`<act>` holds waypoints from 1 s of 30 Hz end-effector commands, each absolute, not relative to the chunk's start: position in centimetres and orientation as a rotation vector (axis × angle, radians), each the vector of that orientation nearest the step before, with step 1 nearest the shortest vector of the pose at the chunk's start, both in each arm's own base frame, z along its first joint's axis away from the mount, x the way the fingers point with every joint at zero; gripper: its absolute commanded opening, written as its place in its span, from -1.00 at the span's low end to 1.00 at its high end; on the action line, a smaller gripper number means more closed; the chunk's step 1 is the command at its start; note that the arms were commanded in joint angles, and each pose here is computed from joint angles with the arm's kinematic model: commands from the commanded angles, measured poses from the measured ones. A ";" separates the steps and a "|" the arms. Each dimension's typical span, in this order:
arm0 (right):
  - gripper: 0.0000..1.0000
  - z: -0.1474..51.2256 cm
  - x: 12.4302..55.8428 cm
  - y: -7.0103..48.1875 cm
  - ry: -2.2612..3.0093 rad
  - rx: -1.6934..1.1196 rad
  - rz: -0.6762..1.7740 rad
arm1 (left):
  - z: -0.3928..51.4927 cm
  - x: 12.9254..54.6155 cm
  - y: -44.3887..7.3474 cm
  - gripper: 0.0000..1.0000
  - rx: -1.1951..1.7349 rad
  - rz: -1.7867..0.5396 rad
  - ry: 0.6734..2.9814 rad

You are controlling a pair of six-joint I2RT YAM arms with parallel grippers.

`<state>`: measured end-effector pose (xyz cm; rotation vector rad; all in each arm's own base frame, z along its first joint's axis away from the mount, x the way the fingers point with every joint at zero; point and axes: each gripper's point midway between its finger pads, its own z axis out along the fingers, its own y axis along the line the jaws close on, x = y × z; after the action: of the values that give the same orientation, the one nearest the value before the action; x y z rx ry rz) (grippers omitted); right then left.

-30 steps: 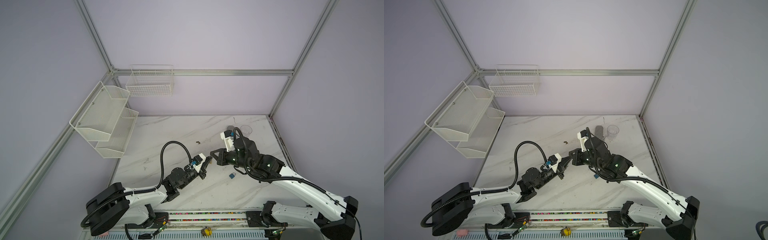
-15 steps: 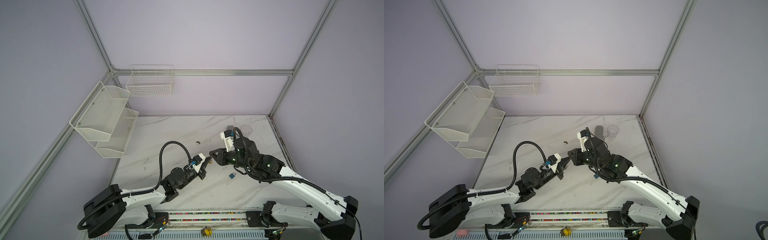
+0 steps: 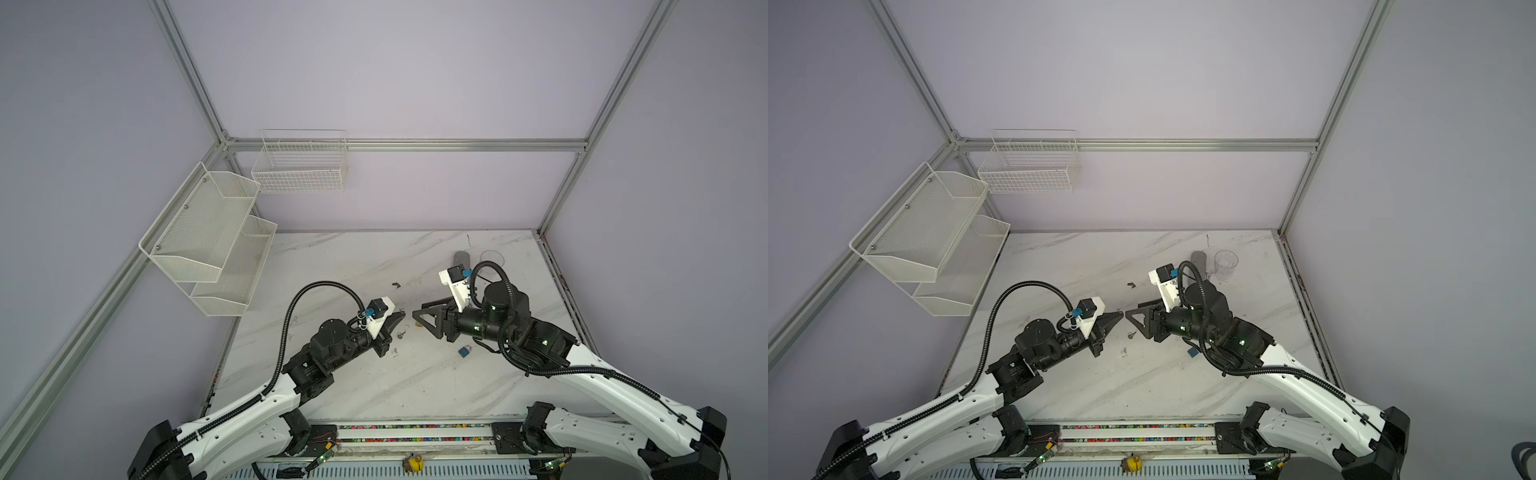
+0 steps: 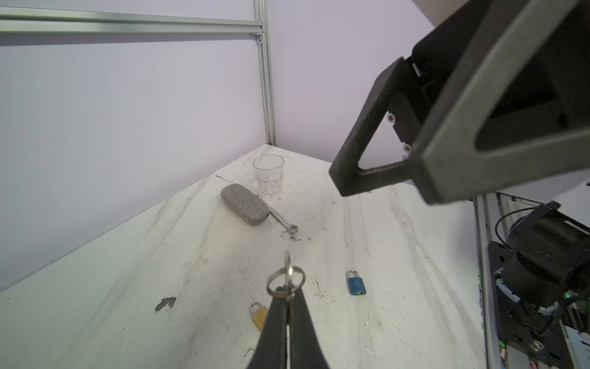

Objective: Unlock with the key

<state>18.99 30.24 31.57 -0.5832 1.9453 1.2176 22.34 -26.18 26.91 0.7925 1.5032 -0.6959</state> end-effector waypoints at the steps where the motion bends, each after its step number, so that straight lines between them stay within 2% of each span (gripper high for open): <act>1: 0.12 34.4 17.4 31.4 1.728 -0.724 1.328 | 31.0 20.1 -27.3 -1.00 0.880 -0.842 1.424; 12: 0.09 32.4 17.9 32.8 1.717 -0.823 1.287 | 32.3 18.9 -28.6 -1.00 0.950 -0.935 1.357; 20: -0.12 31.4 17.8 32.4 1.749 -0.823 1.272 | 32.7 19.0 -28.4 -1.00 0.950 -0.917 1.350; 30: -0.26 30.2 17.8 32.3 1.789 -0.821 1.264 | 32.8 19.2 -28.1 -1.00 0.932 -0.911 1.354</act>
<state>18.03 32.56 30.28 -0.8077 1.7987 1.2698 19.16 -28.28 27.34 0.9724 1.4742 -0.9002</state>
